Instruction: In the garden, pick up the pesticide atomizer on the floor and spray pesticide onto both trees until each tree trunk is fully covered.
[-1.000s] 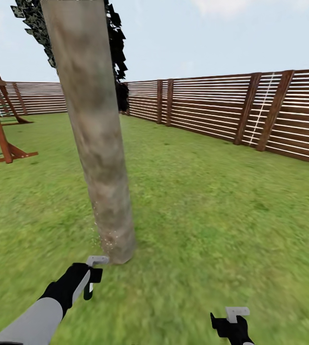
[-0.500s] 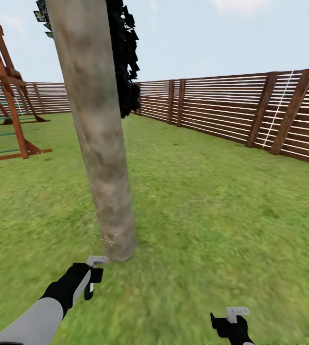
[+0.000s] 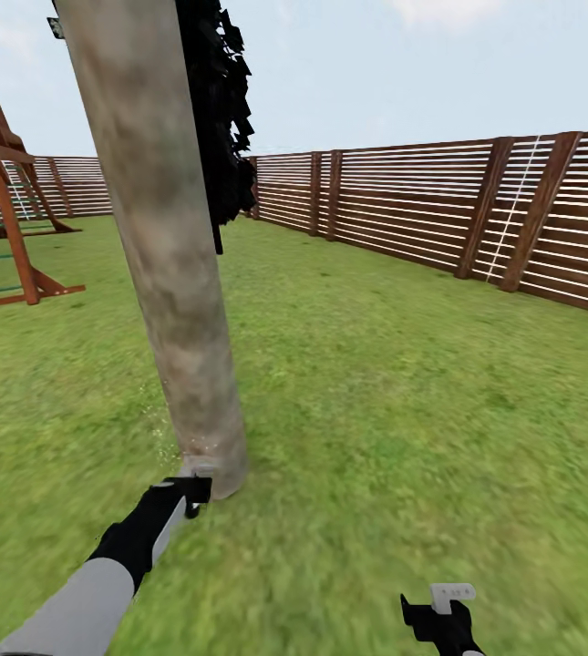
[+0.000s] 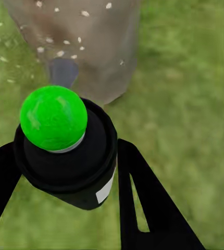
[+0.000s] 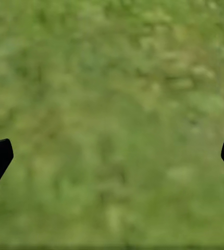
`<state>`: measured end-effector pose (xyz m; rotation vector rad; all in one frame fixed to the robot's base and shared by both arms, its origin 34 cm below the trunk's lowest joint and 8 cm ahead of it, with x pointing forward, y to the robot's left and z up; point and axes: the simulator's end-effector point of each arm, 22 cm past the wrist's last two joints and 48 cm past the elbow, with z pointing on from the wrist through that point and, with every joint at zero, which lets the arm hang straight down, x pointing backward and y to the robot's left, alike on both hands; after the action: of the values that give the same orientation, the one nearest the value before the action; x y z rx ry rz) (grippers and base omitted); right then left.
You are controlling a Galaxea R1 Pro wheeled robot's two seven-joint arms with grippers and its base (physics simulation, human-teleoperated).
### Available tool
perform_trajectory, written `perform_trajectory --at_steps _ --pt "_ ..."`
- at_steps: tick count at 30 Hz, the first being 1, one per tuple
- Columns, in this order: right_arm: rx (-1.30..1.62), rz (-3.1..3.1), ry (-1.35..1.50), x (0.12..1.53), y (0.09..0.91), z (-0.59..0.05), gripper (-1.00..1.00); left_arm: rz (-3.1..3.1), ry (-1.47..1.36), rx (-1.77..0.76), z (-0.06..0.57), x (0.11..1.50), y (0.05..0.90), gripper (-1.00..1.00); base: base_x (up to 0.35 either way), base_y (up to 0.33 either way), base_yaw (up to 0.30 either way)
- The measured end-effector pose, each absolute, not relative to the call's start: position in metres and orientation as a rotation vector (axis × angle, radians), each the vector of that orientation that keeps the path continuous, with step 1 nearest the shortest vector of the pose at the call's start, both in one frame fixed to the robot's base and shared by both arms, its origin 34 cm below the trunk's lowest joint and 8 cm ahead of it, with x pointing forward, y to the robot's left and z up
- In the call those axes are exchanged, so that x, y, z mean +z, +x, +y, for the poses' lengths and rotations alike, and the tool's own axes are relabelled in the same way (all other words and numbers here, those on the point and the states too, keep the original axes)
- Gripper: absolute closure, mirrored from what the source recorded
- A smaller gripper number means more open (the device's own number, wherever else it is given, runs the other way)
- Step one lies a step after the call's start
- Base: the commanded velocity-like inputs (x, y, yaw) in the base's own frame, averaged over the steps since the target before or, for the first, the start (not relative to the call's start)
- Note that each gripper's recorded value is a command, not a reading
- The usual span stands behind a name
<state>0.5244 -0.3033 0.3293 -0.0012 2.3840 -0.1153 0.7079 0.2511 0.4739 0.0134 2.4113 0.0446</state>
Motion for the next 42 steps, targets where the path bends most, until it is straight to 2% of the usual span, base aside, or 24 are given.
perform_trajectory --at_steps 5,8,12,14,16,18,25,28,30,32,36,42 --pt "-0.115 2.384 -0.001 0.329 0.524 -0.303 -1.0 2.38 -0.111 0.13 0.329 0.49 0.714 1.0 0.0 0.0 0.0" --pt "-0.115 2.384 -0.001 0.329 0.524 -0.303 -1.0 2.418 -0.131 0.097 0.317 0.492 0.712 1.0 0.0 0.0 0.0" --pt "-0.115 2.384 -0.001 0.329 0.524 -0.303 -1.0 2.427 -0.023 0.058 0.27 0.508 0.719 1.0 0.0 0.0 0.0" --pt "-0.115 2.384 -0.001 0.329 0.524 -0.303 -1.0 2.382 -0.015 0.074 0.277 0.529 0.73 1.0 0.0 0.0 0.0" --pt "-0.115 2.384 -0.002 0.329 0.524 -0.303 -1.0 2.366 -0.059 0.132 0.318 0.54 0.732 1.0 0.0 0.0 0.0" --pt "-0.115 2.384 -0.001 0.329 0.524 -0.303 -1.0 2.382 -0.07 0.113 0.33 0.54 0.729 1.0 0.0 0.0 0.0" --pt "-0.115 2.384 -0.001 0.329 0.524 -0.303 -1.0 2.381 0.061 -0.071 0.232 0.573 0.737 1.0 0.0 0.0 0.0" --pt "-0.115 2.384 -0.001 0.329 0.524 -0.303 -1.0 2.363 0.061 -0.056 0.238 0.59 0.741 1.0 0.0 0.0 0.0" --pt "-0.115 2.384 -0.002 0.329 0.524 -0.303 -1.0 2.349 0.001 -0.001 0.289 0.606 0.743 1.0 0.0 0.0 0.0" --pt "-0.115 2.384 -0.001 0.329 0.524 -0.303 -1.0 2.367 -0.03 -0.046 0.309 0.618 0.737 1.0 0.0 0.0 0.0" --pt "-0.115 2.384 -0.001 0.329 0.524 -0.303 -1.0 2.346 -0.004 -0.127 0.302 0.641 0.737 1.0 0.0 0.0 0.0" --pt "-0.115 2.384 -0.001 0.329 0.524 -0.303 -1.0 2.353 0.116 -0.119 0.267 0.65 0.735 1.0 0.0 0.0 0.0"
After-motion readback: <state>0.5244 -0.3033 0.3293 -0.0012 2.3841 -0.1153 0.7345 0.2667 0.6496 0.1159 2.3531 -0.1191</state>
